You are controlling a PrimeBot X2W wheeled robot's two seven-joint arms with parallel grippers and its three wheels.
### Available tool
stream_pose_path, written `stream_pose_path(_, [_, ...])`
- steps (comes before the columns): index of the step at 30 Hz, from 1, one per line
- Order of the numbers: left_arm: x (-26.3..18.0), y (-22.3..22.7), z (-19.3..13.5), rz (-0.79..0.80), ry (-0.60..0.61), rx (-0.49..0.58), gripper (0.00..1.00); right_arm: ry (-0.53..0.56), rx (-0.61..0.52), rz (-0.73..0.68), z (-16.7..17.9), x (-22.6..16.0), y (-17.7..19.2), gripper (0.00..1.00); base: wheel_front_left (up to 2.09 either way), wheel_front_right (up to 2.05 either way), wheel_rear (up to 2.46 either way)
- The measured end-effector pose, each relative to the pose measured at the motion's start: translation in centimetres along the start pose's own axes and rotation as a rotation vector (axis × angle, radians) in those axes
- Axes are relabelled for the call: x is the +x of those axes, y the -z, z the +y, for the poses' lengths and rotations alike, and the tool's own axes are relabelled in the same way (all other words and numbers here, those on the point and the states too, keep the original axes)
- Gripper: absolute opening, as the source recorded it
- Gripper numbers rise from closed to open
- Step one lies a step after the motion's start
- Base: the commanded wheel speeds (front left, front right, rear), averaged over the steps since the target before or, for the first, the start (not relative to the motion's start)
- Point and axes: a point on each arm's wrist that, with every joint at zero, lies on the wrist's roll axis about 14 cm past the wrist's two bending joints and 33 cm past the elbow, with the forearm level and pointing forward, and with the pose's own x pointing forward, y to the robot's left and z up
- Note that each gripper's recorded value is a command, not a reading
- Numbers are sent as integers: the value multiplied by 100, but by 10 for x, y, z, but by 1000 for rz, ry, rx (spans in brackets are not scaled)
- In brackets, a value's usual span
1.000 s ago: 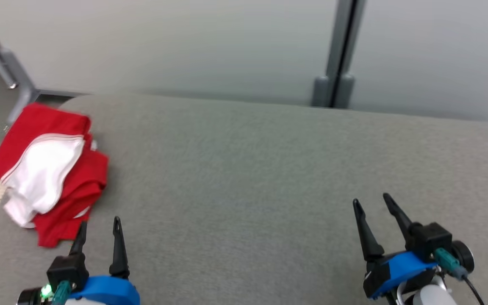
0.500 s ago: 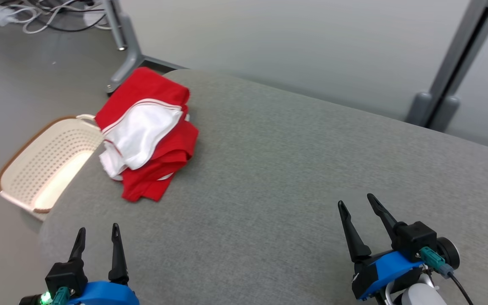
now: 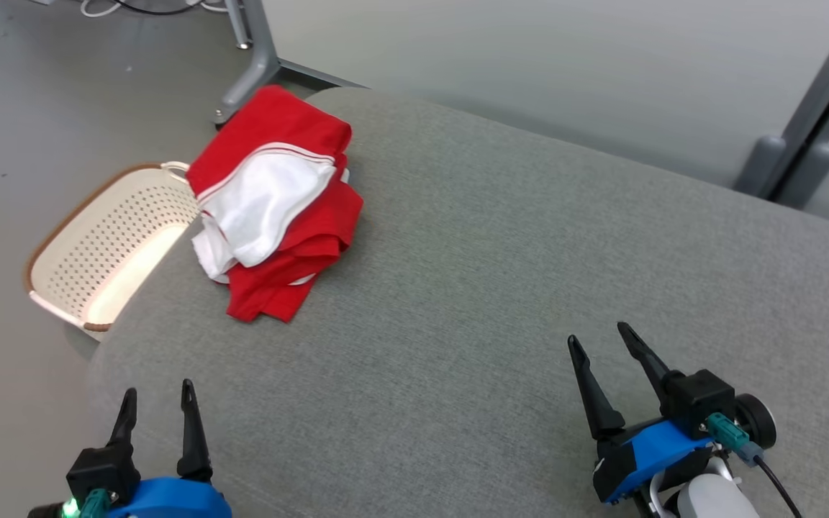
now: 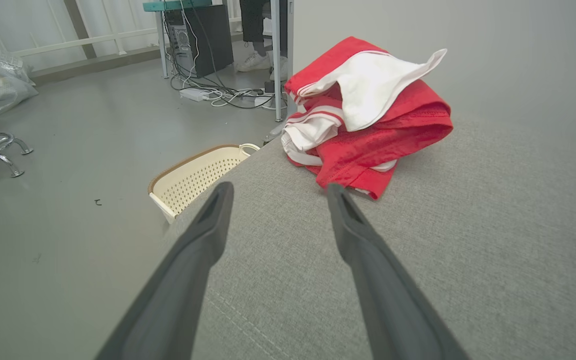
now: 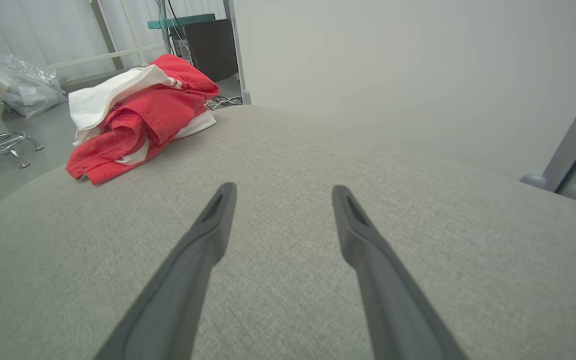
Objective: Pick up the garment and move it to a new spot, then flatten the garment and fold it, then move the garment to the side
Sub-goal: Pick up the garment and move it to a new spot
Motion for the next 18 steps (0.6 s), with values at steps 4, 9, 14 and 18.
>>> stream_pose_path(4, [19, -7, -15, -8, 36, 7, 100, 21, 2, 6, -12, -1, 5, 100, 0, 0, 0])
stream_pose_path(9, [58, -24, -38, -39, 85, 42, 100, 48, -1, 2, -34, 1, 11, 100, 0, 0, 0])
stream_pose_path(14, [102, -36, -57, -53, 121, 96, 100, 68, -1, 9, -54, 0, 20, 100, 0, 0, 0])
stream_pose_path(18, [137, -40, -73, -54, 145, 126, 100, 93, 6, 25, -72, -2, 32, 100, 0, 0, 0])
